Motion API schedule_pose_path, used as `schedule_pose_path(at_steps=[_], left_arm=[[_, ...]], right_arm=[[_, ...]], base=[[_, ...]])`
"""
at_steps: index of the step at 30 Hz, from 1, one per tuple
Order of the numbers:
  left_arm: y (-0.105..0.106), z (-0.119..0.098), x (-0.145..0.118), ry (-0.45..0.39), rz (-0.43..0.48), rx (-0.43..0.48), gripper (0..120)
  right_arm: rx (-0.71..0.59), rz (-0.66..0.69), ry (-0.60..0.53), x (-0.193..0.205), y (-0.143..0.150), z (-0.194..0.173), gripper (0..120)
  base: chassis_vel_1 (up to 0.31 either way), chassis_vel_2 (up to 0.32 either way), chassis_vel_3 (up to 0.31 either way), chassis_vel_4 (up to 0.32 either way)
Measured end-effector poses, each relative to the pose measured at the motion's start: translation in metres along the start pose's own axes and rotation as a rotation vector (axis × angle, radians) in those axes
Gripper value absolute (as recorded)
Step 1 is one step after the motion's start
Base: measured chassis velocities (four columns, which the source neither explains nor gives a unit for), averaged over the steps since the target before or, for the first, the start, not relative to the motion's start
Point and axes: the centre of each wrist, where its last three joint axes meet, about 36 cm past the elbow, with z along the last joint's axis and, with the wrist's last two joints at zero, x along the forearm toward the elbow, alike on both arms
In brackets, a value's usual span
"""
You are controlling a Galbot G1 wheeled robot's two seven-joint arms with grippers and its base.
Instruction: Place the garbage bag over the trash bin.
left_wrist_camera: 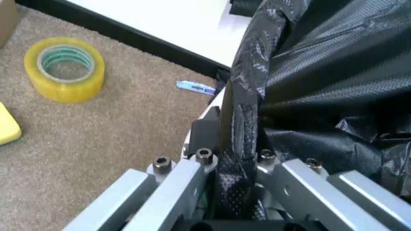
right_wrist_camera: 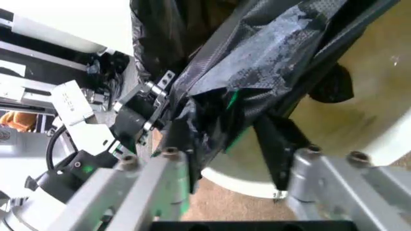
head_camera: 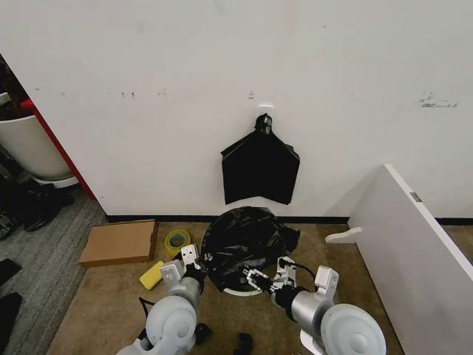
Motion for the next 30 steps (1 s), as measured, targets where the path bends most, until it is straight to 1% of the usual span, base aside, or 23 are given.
schedule_pose_path(at_steps=[1, 2, 4, 5, 7, 11, 16, 21, 24, 30], left_arm=[[0.0, 0.0, 0.0, 0.0, 0.0, 0.0, 2], [0.0, 0.0, 0.0, -0.001, -0.001, -0.002, 2], [0.001, 0.0, 0.0, -0.002, -0.001, -0.006, 2], [0.001, 0.0, 0.0, -0.002, -0.001, -0.006, 2], [0.001, -0.001, 0.0, -0.004, -0.001, -0.005, 2], [0.001, 0.001, -0.003, -0.003, -0.003, 0.002, 2], [-0.003, -0.002, -0.006, -0.013, -0.005, 0.015, 2], [-0.002, -0.009, -0.013, -0.027, -0.023, 0.037, 2], [-0.001, -0.013, -0.015, -0.027, -0.029, 0.056, 2], [0.003, -0.017, -0.016, -0.032, -0.035, 0.054, 2]], right_arm=[[0.003, 0.0, -0.001, 0.0, 0.0, 0.001, 24], [0.011, -0.001, -0.003, 0.0, 0.0, 0.003, 17], [0.018, -0.005, -0.011, 0.0, 0.0, 0.005, 9], [0.018, -0.005, -0.011, 0.0, 0.0, 0.005, 9], [0.038, -0.009, -0.024, 0.001, 0.0, 0.007, 0], [0.071, -0.029, -0.035, 0.008, 0.003, 0.01, 0], [0.091, -0.023, -0.037, 0.015, 0.004, 0.015, 0], [0.1, 0.006, -0.017, 0.027, 0.001, 0.022, 0], [0.118, 0.052, 0.004, 0.034, -0.005, 0.031, 0], [0.141, 0.106, 0.031, 0.033, -0.015, 0.037, 0]], base=[[0.0, 0.0, 0.0, 0.0], [0.0, 0.0, 0.0, 0.0], [0.0, 0.0, 0.0, 0.0], [0.0, 0.0, 0.0, 0.0], [0.0, 0.0, 0.0, 0.0], [0.0, 0.0, 0.0, 0.0], [0.0, 0.0, 0.0, 0.0], [0.0, 0.0, 0.0, 0.0], [0.0, 0.0, 0.0, 0.0], [0.0, 0.0, 0.0, 0.0]])
